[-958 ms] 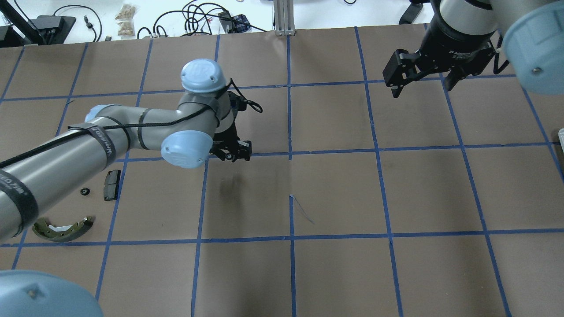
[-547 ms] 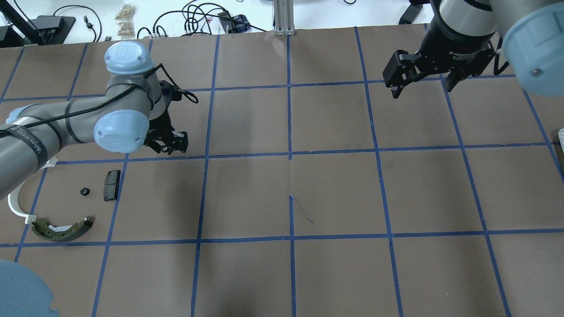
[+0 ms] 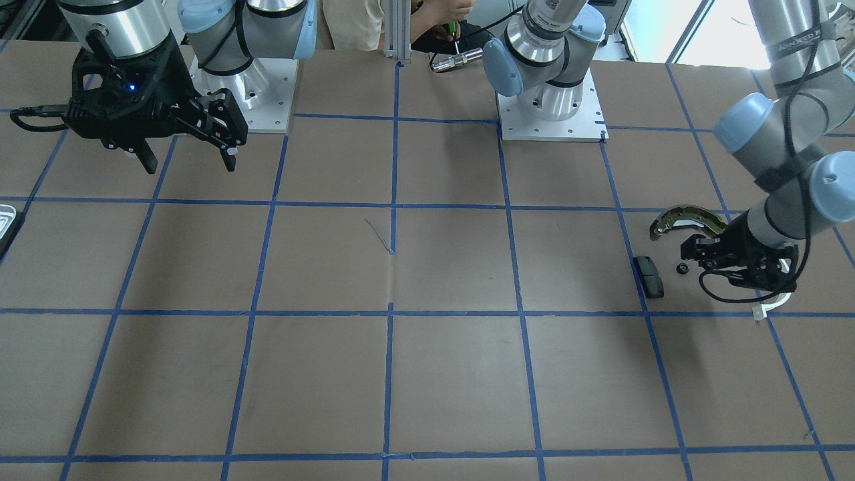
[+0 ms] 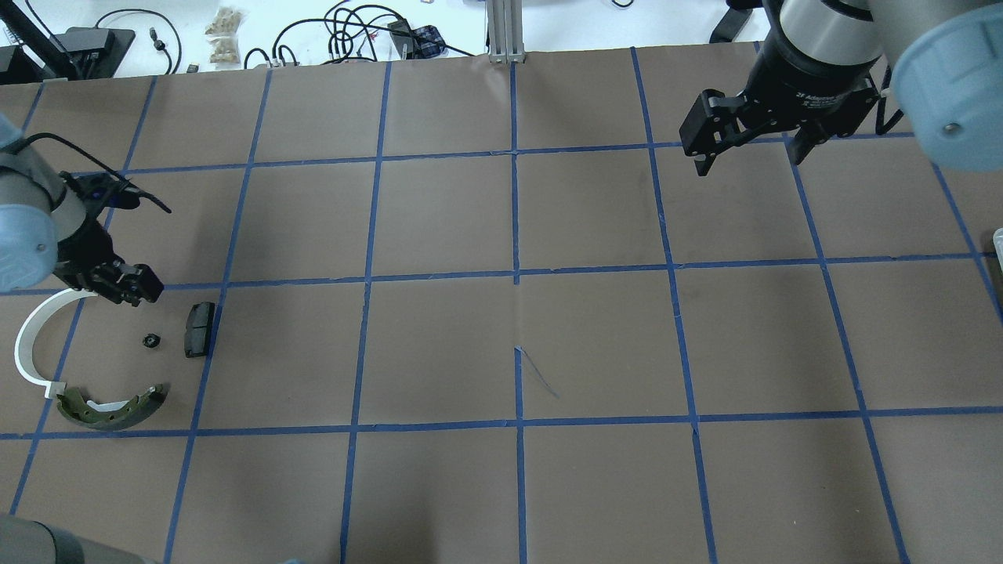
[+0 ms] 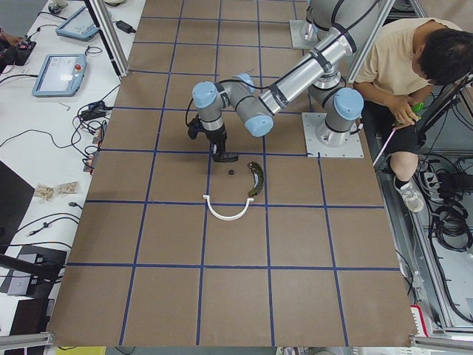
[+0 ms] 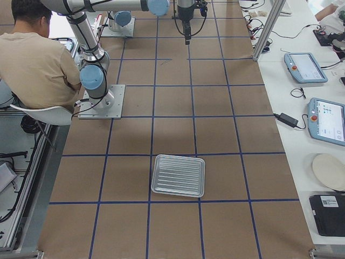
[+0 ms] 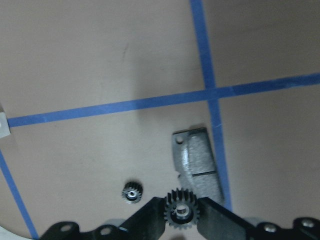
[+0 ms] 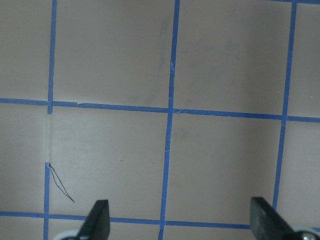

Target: Place bearing gear from tray to pile

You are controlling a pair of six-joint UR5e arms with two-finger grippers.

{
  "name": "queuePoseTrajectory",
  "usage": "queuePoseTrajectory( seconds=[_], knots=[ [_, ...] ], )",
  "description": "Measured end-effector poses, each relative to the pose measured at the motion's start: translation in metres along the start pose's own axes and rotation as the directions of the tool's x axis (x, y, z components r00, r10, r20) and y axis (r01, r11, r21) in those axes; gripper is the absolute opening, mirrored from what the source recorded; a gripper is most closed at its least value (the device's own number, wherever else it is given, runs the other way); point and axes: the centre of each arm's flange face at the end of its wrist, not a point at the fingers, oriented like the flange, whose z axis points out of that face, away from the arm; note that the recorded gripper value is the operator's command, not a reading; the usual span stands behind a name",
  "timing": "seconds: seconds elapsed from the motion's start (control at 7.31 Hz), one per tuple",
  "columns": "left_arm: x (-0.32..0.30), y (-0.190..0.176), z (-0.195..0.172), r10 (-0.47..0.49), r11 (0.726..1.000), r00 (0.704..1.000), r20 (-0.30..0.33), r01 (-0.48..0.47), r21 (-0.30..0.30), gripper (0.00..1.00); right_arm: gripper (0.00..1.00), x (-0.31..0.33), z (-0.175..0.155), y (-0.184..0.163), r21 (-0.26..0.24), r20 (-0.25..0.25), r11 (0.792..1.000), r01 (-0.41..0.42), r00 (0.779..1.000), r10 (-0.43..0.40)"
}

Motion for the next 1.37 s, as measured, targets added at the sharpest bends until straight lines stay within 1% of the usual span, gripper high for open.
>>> queuePoseTrajectory(
  seconds=[0.14, 0.27, 0.55, 0.96, 1.09, 1.23, 1.37],
  knots=[
    [-0.022, 0.01, 0.008, 0.018, 1.0, 0.999, -0.03, -0.018, 0.015, 0.0, 1.0, 0.0, 0.0, 0.0, -0.001, 0.001, 1.0, -0.001, 1.0, 0.001],
    [-0.03, 0.014, 0.016, 0.035, 0.999, 0.998, -0.048, -0.035, 0.019, 0.0, 1.0, 0.0, 0.0, 0.0, -0.001, 0.001, 1.0, -0.001, 1.0, 0.001],
    [-0.032, 0.013, 0.03, 0.045, 0.999, 0.995, -0.088, -0.043, 0.025, 0.0, 1.0, 0.0, 0.0, 0.0, -0.001, 0.001, 1.0, -0.001, 1.0, 0.001],
    [-0.034, 0.011, 0.044, 0.064, 0.998, 0.992, -0.112, -0.062, 0.021, 0.0, 1.0, 0.0, 0.001, 0.0, -0.003, 0.002, 1.0, 0.0, 1.0, 0.0],
    [-0.036, 0.011, 0.05, 0.068, 0.998, 0.991, -0.116, -0.066, 0.019, 0.03, 1.0, 0.0, 0.001, -0.001, -0.002, 0.002, 1.0, 0.0, 1.0, 0.0],
    [-0.038, 0.011, 0.054, 0.069, 0.998, 0.99, -0.12, -0.067, 0.016, 0.1, 1.0, 0.0, 0.001, -0.001, -0.002, 0.003, 1.0, 0.001, 1.0, -0.001],
    [-0.038, 0.011, 0.057, 0.069, 0.998, 0.99, -0.124, -0.068, 0.012, 0.13, 1.0, 0.0, 0.002, -0.001, -0.003, 0.003, 1.0, 0.001, 1.0, -0.001]
  ],
)
